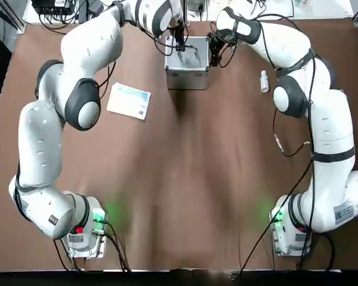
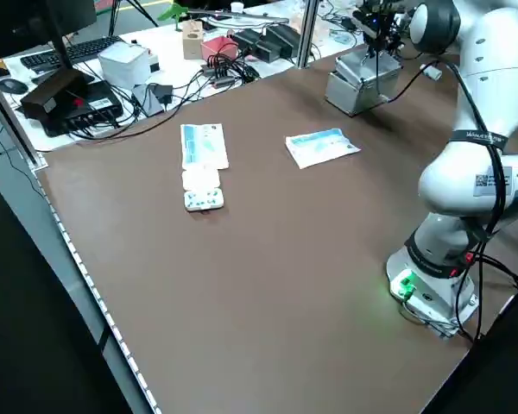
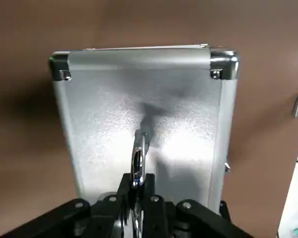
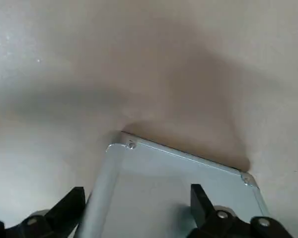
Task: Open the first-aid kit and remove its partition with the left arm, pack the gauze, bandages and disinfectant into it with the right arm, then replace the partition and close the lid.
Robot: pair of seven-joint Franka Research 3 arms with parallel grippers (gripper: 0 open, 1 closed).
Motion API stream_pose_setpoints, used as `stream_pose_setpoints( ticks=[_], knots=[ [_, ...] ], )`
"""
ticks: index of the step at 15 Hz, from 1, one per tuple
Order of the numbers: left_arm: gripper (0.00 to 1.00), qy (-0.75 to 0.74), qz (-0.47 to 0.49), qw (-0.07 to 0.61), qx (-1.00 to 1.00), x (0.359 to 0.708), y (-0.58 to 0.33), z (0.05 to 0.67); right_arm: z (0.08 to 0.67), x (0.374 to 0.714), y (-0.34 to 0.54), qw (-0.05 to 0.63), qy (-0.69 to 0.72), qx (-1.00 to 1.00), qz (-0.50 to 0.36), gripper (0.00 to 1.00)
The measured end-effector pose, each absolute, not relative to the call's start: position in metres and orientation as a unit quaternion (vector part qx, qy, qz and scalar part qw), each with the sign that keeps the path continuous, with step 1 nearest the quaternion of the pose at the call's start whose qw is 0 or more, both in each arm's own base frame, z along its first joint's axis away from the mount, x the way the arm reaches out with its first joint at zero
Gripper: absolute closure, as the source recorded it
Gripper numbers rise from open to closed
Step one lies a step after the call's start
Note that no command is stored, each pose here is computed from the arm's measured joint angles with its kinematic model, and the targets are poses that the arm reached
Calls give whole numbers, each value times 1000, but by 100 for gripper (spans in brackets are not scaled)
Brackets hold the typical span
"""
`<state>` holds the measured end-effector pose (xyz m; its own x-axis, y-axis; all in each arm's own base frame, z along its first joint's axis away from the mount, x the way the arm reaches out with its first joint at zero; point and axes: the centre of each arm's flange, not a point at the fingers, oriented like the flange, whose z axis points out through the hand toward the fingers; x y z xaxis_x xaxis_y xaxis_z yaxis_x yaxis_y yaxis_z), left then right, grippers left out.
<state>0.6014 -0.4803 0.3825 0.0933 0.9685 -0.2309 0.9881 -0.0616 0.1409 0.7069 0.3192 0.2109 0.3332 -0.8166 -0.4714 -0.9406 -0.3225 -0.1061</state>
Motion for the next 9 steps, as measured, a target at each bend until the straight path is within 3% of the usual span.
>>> stream_pose_setpoints(
  ticks=[9],
  knots=[
    [87, 668, -43, 114, 734, 591, -483, 395, 211, 707, 320, 184, 550, -797, 168, 8]
  ],
)
